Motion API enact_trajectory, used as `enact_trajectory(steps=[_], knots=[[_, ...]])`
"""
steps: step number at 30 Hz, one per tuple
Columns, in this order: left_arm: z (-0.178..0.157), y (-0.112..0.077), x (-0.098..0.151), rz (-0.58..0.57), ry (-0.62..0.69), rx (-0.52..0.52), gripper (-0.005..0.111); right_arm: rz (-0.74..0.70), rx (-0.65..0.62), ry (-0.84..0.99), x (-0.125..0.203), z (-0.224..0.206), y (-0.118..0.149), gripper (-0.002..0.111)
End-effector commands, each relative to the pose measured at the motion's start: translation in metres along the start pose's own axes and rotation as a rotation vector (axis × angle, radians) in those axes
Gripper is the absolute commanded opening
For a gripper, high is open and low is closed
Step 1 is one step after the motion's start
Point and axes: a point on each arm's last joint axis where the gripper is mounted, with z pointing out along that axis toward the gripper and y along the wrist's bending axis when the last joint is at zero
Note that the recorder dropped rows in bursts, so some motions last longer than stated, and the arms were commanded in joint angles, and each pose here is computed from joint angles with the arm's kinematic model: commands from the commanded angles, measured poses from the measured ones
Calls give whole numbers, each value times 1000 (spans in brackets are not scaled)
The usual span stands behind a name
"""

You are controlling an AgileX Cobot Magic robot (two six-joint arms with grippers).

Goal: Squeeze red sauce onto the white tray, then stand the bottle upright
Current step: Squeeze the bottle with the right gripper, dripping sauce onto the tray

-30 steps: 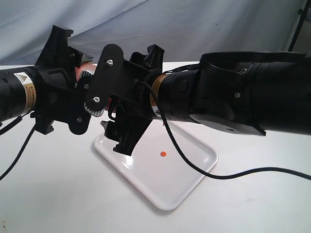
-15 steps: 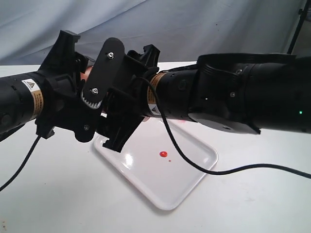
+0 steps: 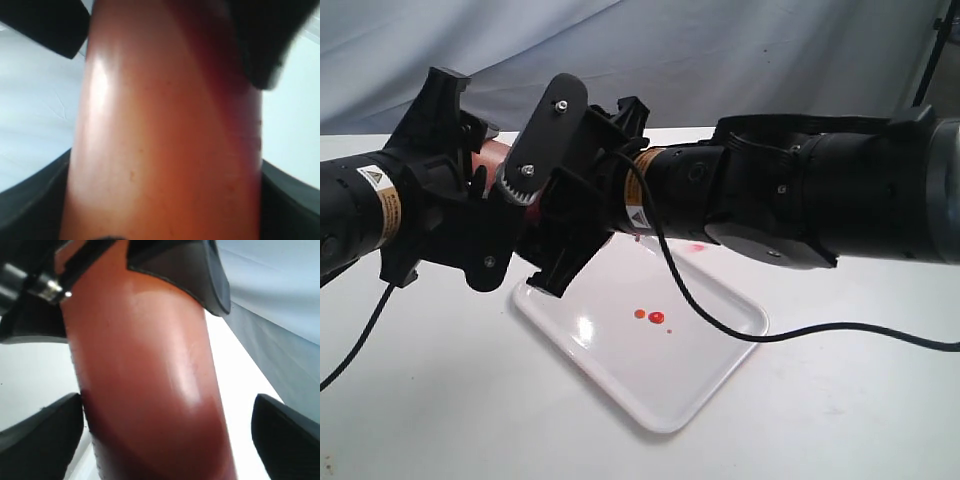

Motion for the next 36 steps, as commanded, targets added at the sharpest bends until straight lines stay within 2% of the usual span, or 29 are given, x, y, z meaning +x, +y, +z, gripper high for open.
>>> enact_trajectory(steps=[1, 7, 13, 23, 27, 32, 36], knots=[[-13, 19, -15, -46, -164, -85, 0, -12, 9, 139, 24, 4, -5, 82], [-13, 19, -15, -46, -166, -85, 0, -7, 7, 163, 27, 6, -5, 83], [-13, 19, -15, -48, -166, -85, 0, 87, 4, 169, 27, 7, 0, 83], [-13, 19, -15, -48, -166, -85, 0, 80, 3, 161, 26, 7, 0, 84], [-13, 19, -15, -48, -166, -85, 0, 72, 3, 154, 25, 7, 0, 105], [-13, 19, -15, -48, -166, -85, 0, 42, 1, 149, 25, 7, 0, 105], [-13, 19, -15, -48, -166, -85, 0, 188, 10, 155, 26, 7, 0, 105]])
